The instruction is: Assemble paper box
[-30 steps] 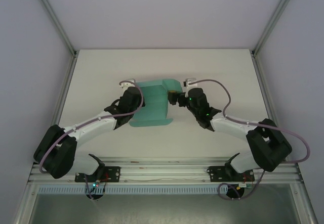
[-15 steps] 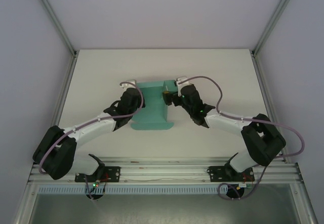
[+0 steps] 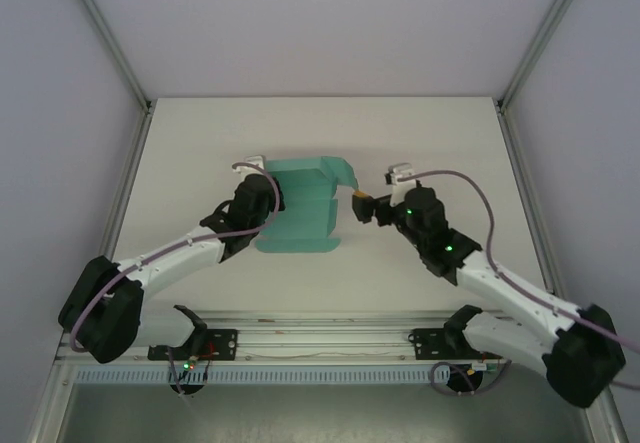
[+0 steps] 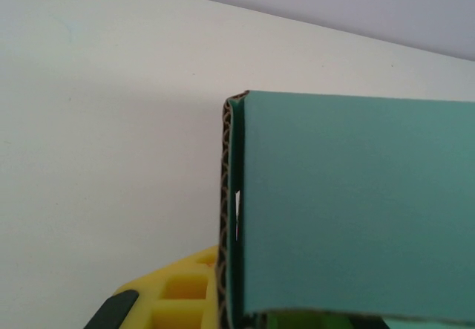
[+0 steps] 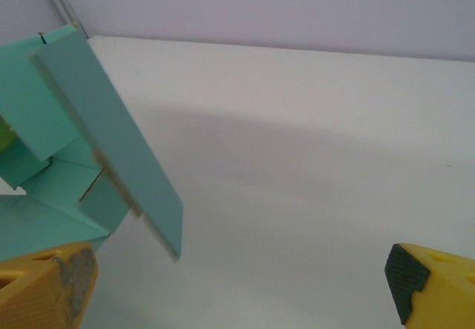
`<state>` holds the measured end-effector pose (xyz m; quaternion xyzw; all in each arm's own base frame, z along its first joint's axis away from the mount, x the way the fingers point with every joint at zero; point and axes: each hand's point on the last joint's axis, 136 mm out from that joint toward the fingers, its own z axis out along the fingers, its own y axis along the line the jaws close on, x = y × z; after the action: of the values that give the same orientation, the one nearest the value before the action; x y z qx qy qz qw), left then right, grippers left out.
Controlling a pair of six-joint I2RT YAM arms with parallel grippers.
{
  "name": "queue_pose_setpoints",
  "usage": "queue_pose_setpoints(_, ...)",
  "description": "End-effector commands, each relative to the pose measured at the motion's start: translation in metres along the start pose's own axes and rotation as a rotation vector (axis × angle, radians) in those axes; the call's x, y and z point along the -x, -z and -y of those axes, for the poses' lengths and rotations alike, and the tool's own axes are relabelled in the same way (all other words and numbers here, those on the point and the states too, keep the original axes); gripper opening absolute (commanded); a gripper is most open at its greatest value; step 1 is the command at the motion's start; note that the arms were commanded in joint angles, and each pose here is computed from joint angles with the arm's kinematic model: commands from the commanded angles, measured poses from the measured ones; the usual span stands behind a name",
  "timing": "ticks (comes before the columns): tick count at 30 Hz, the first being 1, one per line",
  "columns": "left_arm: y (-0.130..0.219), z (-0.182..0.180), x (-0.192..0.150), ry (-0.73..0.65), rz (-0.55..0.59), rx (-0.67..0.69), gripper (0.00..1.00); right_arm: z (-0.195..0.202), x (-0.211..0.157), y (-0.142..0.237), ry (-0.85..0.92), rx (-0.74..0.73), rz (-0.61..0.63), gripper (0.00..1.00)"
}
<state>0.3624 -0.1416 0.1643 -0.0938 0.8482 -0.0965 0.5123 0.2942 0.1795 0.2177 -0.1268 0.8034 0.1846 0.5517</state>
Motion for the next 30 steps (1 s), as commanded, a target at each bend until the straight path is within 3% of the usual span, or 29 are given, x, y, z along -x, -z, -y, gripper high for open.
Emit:
queue_pose_setpoints(1, 0.007, -0.002, 0.01, -0.017, 0.049, -0.011, 0.0, -0.004, -0.005, 0.022, -0.035, 0.094, -0.019, 0.99)
queue_pose_setpoints(8, 0.012, 0.005, 0.01, -0.059, 0.051, -0.064, 0.0, 0.01, 0.004, 0.028, -0.064, 0.158, -0.059, 0.81)
queue_pose_setpoints(12, 0.015, 0.01, 0.01, -0.08, 0.048, -0.095, 0.0, -0.013, -0.004, 0.016, 0.045, 0.317, -0.14, 0.71)
queue_pose_setpoints(20, 0.014, 0.016, 0.005, -0.101, 0.032, -0.133, 0.0, -0.031, 0.002, -0.014, 0.088, 0.452, -0.232, 0.55)
queue_pose_setpoints(25, 0.013, 0.015, 0.006, -0.096, 0.037, -0.123, 0.0, -0.053, -0.002, -0.024, 0.065, 0.604, -0.293, 0.5)
queue_pose_setpoints(30, 0.008, 0.016, 0.005, -0.098, 0.025, -0.113, 0.0, -0.071, -0.003, -0.033, 0.077, 0.644, -0.288, 0.47)
